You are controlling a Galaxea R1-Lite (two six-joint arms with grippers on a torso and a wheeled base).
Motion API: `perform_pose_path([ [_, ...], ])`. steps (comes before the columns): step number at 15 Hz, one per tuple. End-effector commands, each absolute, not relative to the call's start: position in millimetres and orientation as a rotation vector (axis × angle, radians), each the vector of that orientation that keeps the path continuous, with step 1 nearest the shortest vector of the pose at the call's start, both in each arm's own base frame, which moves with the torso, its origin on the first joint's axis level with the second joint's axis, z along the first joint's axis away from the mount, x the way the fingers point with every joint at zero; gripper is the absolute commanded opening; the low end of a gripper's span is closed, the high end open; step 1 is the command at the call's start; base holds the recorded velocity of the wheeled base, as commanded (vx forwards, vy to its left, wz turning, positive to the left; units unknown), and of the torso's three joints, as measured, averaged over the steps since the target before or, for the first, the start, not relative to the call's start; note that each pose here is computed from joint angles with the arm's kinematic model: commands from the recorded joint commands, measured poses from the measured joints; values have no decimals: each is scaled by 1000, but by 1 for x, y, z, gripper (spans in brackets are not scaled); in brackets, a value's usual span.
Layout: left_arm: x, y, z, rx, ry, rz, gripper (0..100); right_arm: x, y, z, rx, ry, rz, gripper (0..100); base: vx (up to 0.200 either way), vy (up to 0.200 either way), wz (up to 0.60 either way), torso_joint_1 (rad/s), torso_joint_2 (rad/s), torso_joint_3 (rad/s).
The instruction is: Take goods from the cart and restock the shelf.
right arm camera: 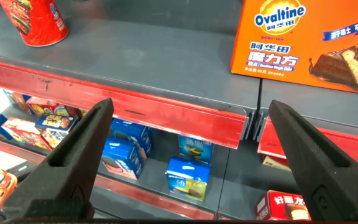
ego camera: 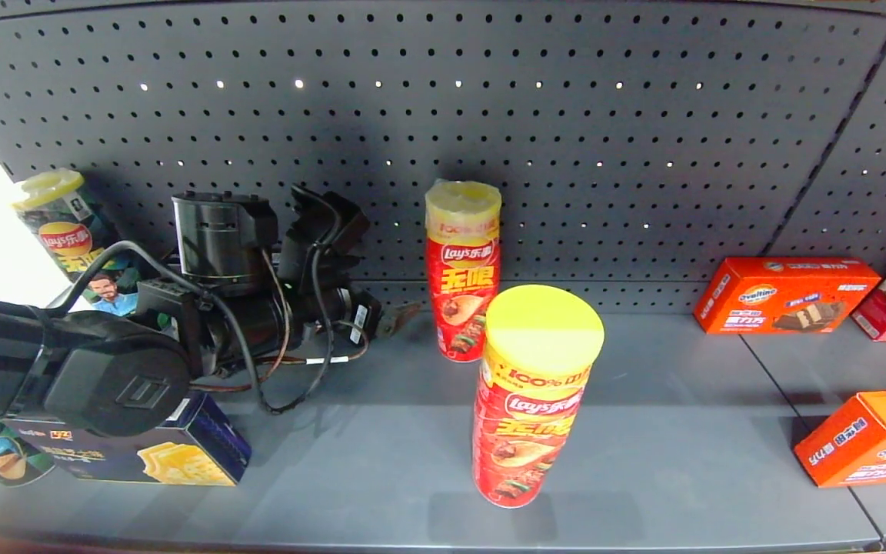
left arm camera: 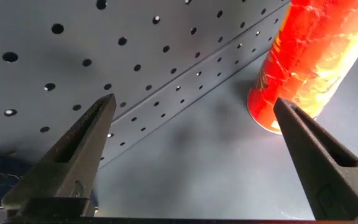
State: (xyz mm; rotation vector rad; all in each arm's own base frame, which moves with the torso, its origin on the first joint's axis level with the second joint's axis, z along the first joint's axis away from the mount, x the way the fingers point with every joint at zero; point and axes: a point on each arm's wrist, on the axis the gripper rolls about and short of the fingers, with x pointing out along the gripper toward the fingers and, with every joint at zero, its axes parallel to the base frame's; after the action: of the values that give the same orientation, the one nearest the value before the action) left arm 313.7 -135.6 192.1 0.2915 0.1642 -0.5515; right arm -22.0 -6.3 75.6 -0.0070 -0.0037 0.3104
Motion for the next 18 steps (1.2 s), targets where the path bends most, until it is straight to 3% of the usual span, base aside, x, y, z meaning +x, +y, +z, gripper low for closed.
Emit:
perform_pose_path([
  [1,316,-137,192,292,164,-552,100,-22,-6,76,-7,-3,311,100,0,0,0,0,0,0],
  [18,339,-162,188,292,145,-587,100,-22,-6,76,-7,-3,311,100,0,0,0,0,0,0],
])
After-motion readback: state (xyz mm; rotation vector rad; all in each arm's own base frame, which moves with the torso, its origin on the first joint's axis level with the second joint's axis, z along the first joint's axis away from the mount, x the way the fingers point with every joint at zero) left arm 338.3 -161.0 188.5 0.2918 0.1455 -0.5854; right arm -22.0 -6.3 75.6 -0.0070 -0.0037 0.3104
